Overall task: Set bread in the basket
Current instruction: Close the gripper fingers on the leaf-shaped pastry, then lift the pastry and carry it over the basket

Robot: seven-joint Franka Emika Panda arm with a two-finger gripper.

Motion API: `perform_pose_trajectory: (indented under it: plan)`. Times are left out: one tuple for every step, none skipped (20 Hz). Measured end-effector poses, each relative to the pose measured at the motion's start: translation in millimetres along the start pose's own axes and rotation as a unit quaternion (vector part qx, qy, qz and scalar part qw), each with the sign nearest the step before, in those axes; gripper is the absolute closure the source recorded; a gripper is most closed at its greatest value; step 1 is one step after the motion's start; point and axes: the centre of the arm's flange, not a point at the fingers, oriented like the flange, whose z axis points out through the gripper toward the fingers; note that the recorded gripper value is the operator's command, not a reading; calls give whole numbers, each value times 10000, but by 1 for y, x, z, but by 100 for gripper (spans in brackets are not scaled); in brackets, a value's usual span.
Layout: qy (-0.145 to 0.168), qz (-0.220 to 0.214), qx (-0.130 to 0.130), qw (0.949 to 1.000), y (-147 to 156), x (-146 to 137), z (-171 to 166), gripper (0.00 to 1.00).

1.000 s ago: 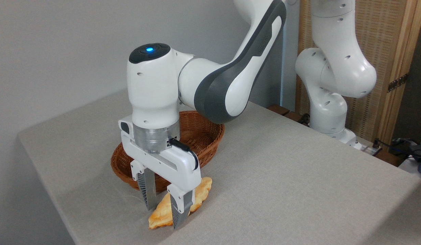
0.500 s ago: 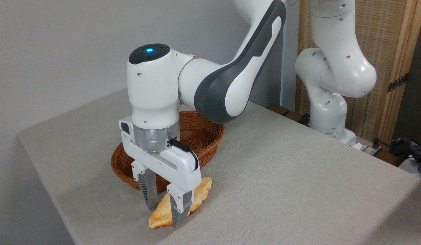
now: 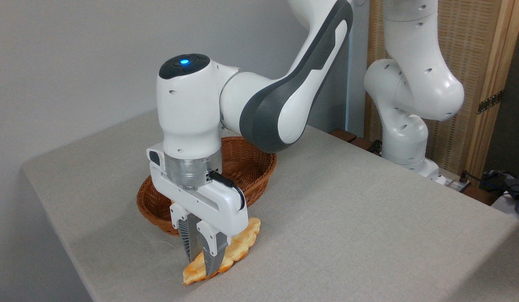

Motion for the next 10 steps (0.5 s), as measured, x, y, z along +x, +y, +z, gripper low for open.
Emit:
perform_pose_trajectory:
  plan:
    - [5, -8, 6, 10000, -1, 0, -1, 61]
    - [17, -12, 17, 10000, -2, -1, -2, 60]
    - [33, -9, 31, 10000, -4, -1, -5, 60]
    - [56, -16, 55, 10000, -7, -2, -8, 60]
    - [82, -55, 88, 9999, -11, -4, -13, 60]
    - [113, -97, 129, 9998, -17, -7, -18, 60]
    - [170, -122, 198, 9996, -26, -12, -27, 60]
    - [201, -124, 229, 9995, -29, -14, -32, 59]
    - [229, -154, 260, 9993, -33, -16, -37, 59]
    - [250, -191, 289, 9991, -37, -19, -41, 57]
